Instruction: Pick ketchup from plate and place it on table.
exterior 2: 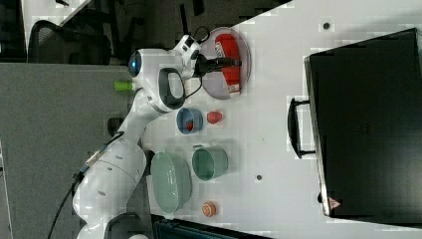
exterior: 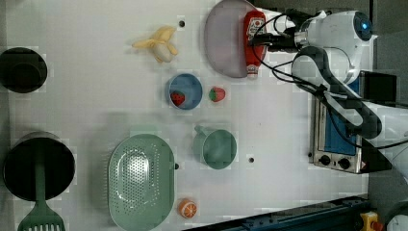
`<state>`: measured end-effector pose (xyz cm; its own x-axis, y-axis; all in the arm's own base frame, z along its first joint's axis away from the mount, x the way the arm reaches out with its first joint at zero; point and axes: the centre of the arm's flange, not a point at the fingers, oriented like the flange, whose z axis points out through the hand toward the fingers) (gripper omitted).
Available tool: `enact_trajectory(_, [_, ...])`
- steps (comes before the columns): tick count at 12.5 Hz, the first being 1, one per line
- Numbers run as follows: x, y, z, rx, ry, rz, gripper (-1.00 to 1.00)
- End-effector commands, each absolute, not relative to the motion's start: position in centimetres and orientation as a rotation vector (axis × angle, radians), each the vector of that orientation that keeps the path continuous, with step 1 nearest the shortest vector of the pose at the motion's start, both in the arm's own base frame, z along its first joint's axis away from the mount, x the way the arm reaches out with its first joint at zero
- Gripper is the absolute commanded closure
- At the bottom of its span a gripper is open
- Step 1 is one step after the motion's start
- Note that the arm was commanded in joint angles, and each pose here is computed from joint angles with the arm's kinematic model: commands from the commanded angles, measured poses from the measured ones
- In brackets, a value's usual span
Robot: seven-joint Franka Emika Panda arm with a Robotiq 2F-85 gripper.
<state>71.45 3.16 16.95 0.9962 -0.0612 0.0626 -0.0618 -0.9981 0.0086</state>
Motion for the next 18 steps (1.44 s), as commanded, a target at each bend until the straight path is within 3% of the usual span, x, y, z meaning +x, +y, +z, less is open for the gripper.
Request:
enact_trajectory(1, [71.6,4.1,16.2,3.138,-0.018,0.137,-0.69])
enact_trajectory(3, [71.7,4.2,16.2,3.139,-0.017,0.141,-0.25])
enact_trajectory(6, [72.7,4.6,18.5,3.141,-0.012,0.204,-0.25])
enact_trajectory(9, [73.6,4.6,23.6,3.145,-0.055,0.304,-0.25])
enact_trajectory(10, [73.6,4.3,25.9,3.151,-0.082,0.311,-0.25])
enact_trajectory(11, [73.2,3.9,28.4,3.162,-0.110,0.286,-0.25])
enact_trajectory(14, [70.4,2.5,35.4,3.162,-0.161,0.087,-0.25])
enact_trajectory(18, [64.6,-0.7,41.5,3.120,-0.229,-0.093,-0.25])
